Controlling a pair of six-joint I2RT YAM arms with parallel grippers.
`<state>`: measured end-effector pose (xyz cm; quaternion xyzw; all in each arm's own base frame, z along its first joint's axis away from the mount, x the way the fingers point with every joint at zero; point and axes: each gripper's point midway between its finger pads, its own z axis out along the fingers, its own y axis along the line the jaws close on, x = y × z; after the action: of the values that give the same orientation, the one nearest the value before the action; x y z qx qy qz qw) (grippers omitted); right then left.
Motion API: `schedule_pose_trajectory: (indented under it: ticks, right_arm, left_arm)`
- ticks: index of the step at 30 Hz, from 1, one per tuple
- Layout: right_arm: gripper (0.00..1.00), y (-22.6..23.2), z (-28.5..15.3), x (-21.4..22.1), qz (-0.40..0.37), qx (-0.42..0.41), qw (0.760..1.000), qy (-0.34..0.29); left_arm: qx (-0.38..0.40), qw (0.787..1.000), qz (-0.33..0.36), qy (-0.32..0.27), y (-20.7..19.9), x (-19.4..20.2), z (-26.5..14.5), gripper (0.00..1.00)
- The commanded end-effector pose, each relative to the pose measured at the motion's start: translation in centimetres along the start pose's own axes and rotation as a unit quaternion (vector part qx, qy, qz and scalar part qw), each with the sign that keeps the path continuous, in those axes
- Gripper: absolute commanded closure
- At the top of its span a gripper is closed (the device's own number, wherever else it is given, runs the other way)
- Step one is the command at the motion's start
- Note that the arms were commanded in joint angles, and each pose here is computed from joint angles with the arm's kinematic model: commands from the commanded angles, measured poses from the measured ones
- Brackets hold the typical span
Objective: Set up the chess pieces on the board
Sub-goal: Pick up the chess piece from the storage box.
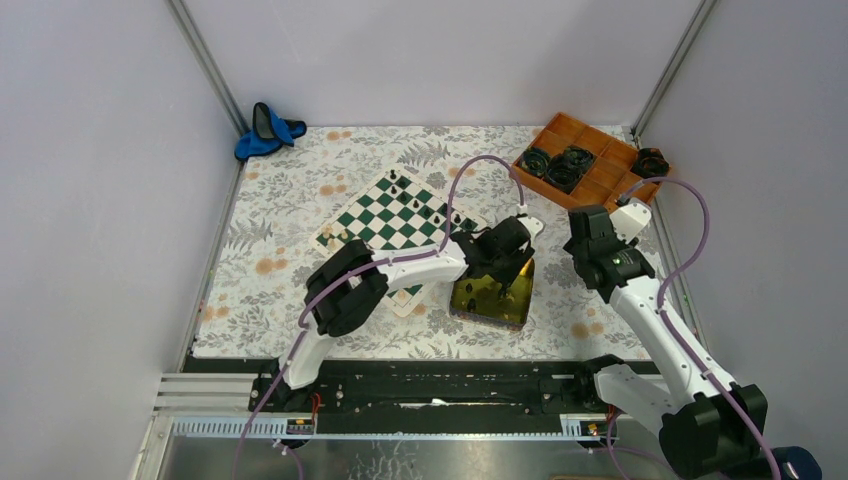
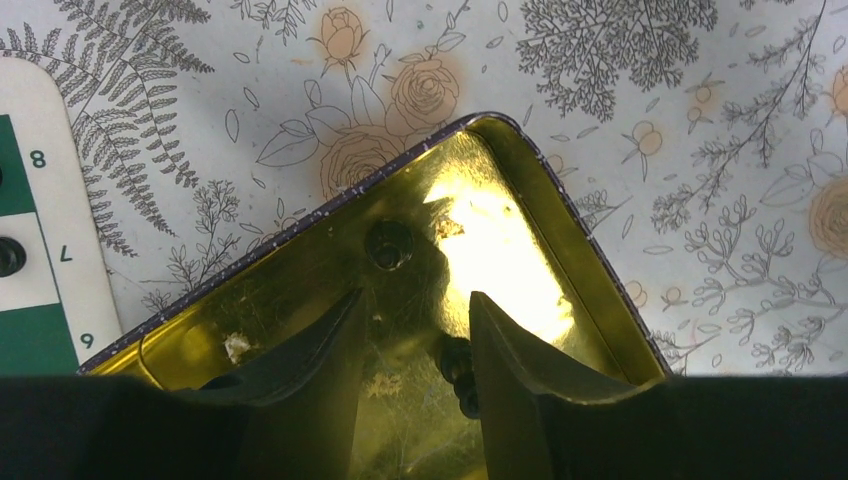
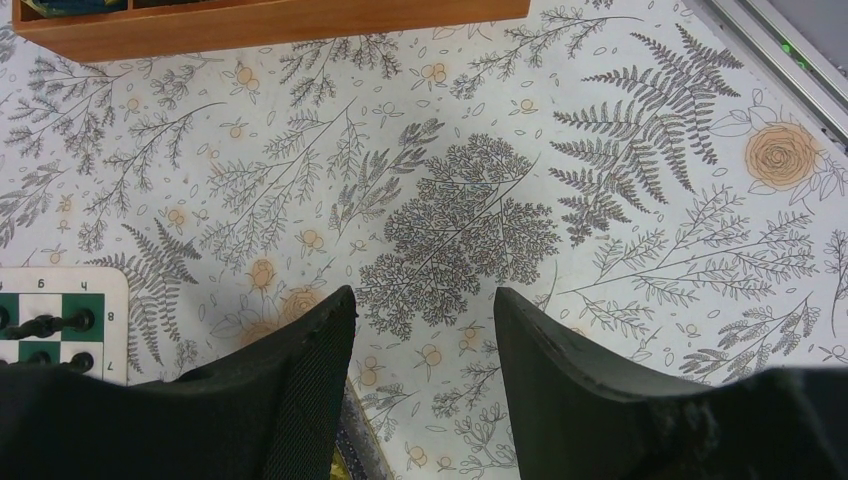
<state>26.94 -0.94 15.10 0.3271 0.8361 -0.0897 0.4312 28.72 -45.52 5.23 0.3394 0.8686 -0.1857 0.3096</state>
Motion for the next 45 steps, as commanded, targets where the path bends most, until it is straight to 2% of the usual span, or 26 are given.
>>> schedule_pose_trajectory:
  ticks: [1,12,21,33,38,45]
  right_arm:
    - [0.4,-0.1,-1.0,-1.4,0.007,-0.007,1.0,-0.016]
    - [0.4,0.0,-1.1,-1.4,0.0,-0.013,1.0,-0.016]
    - [0.41,0.0,-1.0,-1.5,-0.004,-0.014,1.0,-0.016]
    - [0.41,0.1,-1.0,-1.4,-0.008,-0.014,1.0,-0.014]
    - [0.41,0.1,-1.0,-1.3,-0.009,-0.014,1.0,-0.013]
    - [0.41,0.0,-1.1,-1.3,-0.011,-0.015,1.0,-0.014]
  left_arm:
    - [-0.014,0.998,-0.031,-0.059,-0.1,-2.3,0.7,0.52]
    - [-0.031,0.996,-0.049,-0.072,0.4,-2.1,1.6,0.52]
    - [-0.043,0.995,-0.053,-0.078,0.7,-1.8,2.1,0.6]
    - [-0.05,0.995,-0.053,-0.075,0.9,-1.2,2.7,0.64]
    - [-0.053,0.994,-0.052,-0.078,1.1,-1.3,2.7,0.7]
    - [-0.058,0.993,-0.052,-0.087,1.2,-1.6,2.4,0.73]
